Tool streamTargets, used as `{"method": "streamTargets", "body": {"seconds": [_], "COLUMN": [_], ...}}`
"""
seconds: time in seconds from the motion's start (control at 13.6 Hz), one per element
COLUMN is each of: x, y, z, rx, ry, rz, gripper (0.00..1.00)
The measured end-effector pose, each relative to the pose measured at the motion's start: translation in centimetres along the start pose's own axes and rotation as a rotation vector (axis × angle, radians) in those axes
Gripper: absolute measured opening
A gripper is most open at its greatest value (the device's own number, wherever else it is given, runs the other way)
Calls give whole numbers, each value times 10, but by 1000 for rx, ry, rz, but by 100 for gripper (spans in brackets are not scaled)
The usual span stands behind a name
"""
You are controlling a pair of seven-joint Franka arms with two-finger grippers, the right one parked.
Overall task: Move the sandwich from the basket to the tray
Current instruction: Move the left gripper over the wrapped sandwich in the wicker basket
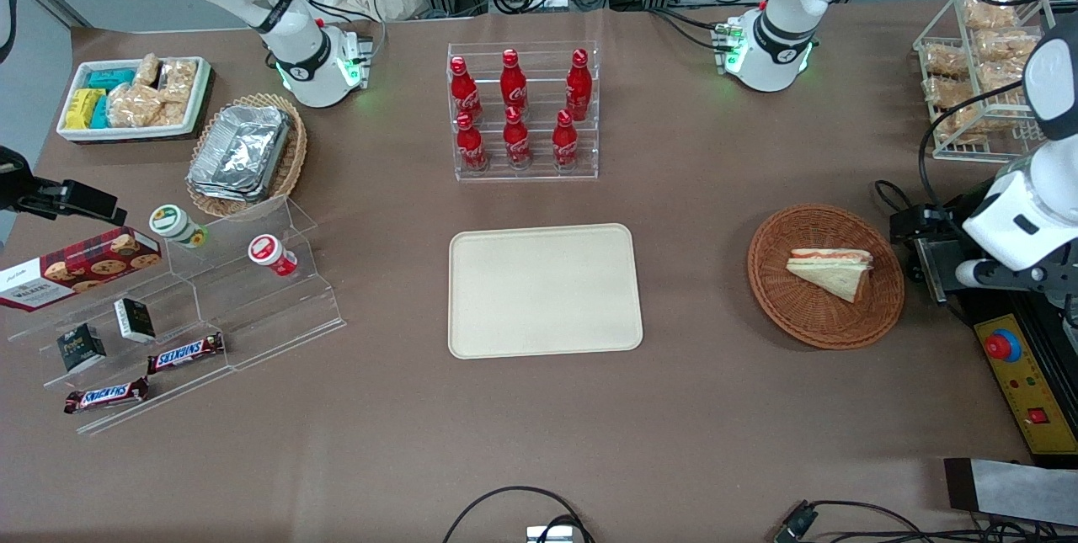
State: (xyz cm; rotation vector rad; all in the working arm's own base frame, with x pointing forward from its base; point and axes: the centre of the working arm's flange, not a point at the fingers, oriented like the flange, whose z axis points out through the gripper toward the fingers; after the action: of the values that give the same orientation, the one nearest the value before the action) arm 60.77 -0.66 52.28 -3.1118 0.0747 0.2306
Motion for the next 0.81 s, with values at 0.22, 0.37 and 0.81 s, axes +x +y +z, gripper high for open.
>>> {"method": "streamTargets", "body": {"seconds": [0.22,0.37,0.81], "x": [6,7,4], "y": [-13,-26,-31], "z": [36,59,155], "rx": [-5,-11,-12], "ry": [-54,-64,-29], "rz": [-174,-299,-711], "gripper": [100,100,100]}}
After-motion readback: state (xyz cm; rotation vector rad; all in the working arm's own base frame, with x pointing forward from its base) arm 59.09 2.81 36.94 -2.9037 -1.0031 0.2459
